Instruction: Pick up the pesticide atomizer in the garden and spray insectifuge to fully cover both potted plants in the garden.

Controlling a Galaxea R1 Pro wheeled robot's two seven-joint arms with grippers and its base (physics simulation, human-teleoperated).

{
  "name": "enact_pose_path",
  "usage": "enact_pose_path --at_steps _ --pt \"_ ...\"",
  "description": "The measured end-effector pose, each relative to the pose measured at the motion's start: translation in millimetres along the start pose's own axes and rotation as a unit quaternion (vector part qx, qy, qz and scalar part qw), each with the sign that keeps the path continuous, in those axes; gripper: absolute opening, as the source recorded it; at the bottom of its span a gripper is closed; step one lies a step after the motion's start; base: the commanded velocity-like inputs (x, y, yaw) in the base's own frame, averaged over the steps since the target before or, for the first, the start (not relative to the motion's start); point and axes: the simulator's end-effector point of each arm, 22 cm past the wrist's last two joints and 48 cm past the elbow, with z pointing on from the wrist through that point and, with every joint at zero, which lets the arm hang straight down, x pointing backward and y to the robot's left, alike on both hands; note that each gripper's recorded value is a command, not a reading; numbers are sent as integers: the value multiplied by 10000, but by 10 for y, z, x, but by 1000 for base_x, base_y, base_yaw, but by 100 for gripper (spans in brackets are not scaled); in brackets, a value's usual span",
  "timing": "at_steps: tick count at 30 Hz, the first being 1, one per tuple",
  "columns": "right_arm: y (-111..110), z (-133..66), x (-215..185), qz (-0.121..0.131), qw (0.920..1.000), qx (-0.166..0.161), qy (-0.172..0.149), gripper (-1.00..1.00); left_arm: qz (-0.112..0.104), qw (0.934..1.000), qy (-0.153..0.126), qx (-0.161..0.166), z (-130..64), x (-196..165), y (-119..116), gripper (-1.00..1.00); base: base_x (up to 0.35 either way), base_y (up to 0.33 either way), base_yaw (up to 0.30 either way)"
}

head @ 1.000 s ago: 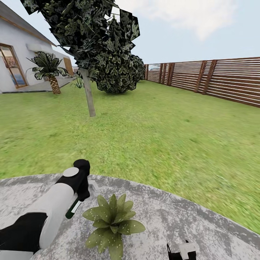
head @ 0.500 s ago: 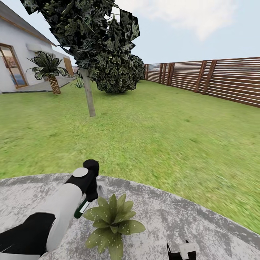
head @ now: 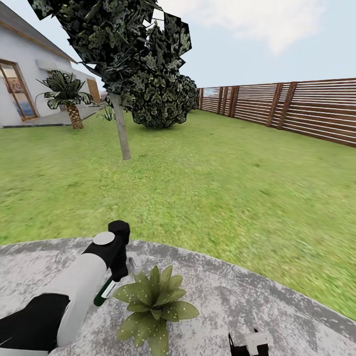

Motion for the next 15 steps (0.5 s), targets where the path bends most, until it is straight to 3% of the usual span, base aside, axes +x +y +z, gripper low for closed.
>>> enact_pose_path --at_steps 8,15 --pt "-26 0 5 -13 10000 13 2 100 33 10000 -83 -10 -78 -93 -11 -100 8 0 0" --pt "-22 -1 2 -11 10000 9 -1 100 33 9999 -102 -15 -97 -107 -12 -100 216 -89 0"
